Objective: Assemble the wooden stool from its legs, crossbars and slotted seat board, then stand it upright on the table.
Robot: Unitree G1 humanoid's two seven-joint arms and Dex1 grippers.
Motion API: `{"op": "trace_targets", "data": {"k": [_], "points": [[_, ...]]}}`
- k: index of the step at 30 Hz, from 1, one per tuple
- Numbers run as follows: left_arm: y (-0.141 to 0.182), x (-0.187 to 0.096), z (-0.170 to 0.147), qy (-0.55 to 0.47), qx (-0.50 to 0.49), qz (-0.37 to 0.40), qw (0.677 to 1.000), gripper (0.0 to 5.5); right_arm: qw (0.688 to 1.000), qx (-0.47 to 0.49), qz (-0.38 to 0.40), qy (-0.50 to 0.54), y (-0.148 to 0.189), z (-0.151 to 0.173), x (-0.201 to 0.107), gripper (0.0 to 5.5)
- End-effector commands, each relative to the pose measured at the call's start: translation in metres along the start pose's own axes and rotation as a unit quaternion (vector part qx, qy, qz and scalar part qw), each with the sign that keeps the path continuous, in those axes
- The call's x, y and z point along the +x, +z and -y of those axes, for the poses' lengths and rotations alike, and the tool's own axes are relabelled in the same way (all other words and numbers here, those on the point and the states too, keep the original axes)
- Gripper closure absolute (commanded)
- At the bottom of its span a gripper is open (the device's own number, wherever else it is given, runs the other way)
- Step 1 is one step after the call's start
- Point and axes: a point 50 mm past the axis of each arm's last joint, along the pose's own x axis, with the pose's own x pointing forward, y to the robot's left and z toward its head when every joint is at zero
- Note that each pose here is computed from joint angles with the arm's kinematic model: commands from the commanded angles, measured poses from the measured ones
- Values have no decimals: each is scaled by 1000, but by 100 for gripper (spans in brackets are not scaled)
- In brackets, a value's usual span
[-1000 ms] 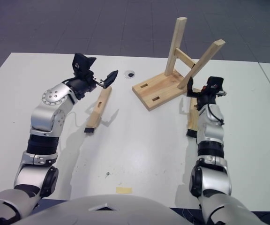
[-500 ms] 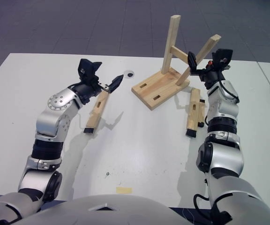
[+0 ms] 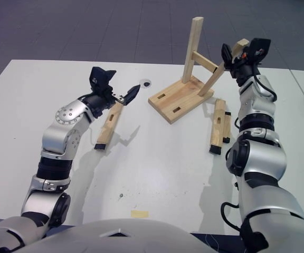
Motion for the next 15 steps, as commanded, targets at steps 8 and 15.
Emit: {"op": "trace_targets", "data": {"k": [8,15], "points": [[-4,-2,1,0,2,-10,1000,10,994,12,-30,101,-19,-12,-10,332],[-5,-8,-7,12,5,-16,1000,10,988,-3,-54,146,-34,-16,-31,332]]}}
